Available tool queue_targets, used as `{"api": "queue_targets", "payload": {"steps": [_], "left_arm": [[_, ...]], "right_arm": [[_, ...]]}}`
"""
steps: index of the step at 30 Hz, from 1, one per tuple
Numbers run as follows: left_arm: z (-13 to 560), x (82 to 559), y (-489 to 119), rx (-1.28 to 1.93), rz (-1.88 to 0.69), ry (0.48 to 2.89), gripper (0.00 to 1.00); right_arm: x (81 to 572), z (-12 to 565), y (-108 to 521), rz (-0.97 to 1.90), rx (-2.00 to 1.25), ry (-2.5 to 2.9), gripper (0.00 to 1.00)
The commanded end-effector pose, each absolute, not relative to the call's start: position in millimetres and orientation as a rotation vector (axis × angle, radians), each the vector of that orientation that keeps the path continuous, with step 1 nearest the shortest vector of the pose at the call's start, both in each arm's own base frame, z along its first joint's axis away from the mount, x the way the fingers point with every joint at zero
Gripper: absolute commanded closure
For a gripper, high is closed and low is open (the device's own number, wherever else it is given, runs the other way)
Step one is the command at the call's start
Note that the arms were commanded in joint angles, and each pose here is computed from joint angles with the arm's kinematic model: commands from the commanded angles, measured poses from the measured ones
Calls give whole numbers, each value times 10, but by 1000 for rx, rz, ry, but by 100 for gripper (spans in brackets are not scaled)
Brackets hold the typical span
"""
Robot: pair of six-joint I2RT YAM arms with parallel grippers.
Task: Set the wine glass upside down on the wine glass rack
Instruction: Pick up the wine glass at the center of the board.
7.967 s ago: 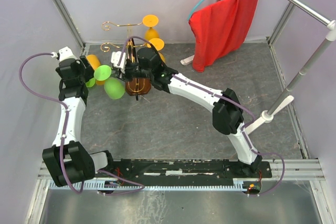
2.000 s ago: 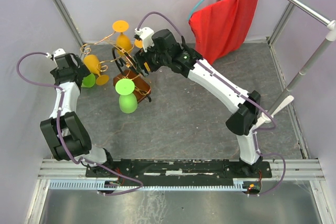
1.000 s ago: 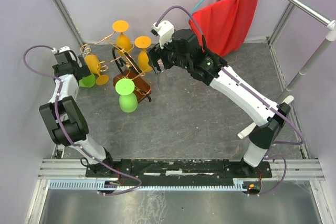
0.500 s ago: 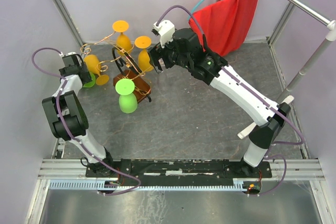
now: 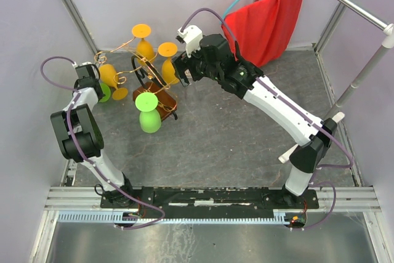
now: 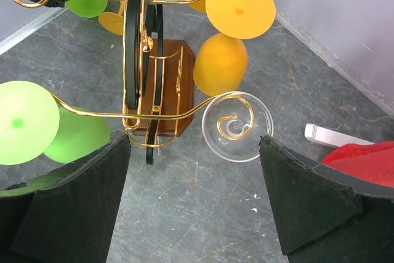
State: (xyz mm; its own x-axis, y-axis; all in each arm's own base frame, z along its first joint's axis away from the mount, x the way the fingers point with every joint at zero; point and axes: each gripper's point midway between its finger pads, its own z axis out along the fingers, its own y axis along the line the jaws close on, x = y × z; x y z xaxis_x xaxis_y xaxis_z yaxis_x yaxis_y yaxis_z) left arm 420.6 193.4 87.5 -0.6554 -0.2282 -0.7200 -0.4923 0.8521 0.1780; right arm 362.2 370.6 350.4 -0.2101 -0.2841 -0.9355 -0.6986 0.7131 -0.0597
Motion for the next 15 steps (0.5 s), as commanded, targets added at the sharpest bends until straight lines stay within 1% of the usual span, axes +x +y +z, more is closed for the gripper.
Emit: {"api": "queue_targets", "payload": {"steps": [1,2,3,10,15], "left_arm": [[998,4275,2012,-489,492,2255,92],[1016,4270,2013,-488,494,2252,96],[1028,4262,2014,-485,497,2252,97],[1098,4183,2006,-507,506,2248,97],[1219,4017,1950,-566,496,2242,97]], "right_arm": [[3668,3679,3719,466,-759,1742,7],[3671,3685,3717,467,-758,1740,7],[3667,3682,3722,468,-760,1740,7],[3647,3699,3708,471,-761,1739,7],[3643,3721,3699,466,-767,1732,7]]}}
